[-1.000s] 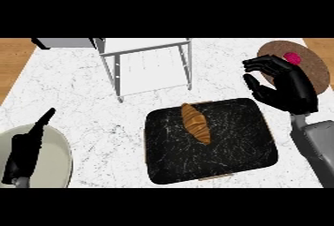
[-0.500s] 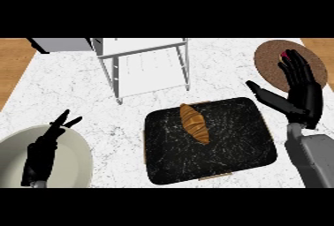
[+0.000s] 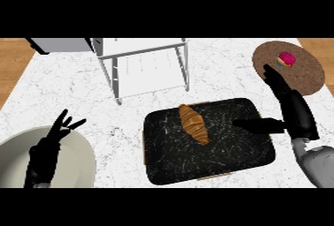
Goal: Pick the croissant from the tray and place it in the tiered basket
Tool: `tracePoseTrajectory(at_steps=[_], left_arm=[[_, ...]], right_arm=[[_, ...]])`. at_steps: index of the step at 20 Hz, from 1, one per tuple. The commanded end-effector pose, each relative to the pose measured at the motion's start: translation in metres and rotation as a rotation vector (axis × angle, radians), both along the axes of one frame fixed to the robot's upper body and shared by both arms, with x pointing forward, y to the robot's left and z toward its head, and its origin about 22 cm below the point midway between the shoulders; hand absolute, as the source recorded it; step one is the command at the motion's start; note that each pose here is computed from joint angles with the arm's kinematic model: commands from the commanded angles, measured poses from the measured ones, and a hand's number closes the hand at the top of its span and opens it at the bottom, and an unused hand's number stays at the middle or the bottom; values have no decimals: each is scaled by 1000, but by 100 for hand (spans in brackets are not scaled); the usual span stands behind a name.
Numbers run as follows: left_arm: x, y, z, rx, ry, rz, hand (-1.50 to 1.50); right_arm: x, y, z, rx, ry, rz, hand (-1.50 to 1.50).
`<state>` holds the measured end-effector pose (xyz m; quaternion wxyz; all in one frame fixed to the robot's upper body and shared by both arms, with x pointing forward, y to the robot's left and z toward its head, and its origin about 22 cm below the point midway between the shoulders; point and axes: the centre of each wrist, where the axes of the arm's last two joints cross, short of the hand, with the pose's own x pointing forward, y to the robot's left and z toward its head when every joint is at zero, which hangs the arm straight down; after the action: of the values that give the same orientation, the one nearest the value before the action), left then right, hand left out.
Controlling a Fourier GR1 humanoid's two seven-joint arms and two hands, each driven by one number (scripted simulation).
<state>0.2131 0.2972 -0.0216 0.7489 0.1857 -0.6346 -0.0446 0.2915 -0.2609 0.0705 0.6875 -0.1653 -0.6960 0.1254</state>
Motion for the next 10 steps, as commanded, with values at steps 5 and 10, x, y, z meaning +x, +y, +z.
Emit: tracePoseTrajectory(at_steps=[5,10], left_arm=[[-7,-35,-24,-139,80,-18,0],[0,-40,-20,-144,82,3,0]], right_arm=[[-6,21,32,-455,207,57,-150],[-17,73,55,-528,201,5,-150]])
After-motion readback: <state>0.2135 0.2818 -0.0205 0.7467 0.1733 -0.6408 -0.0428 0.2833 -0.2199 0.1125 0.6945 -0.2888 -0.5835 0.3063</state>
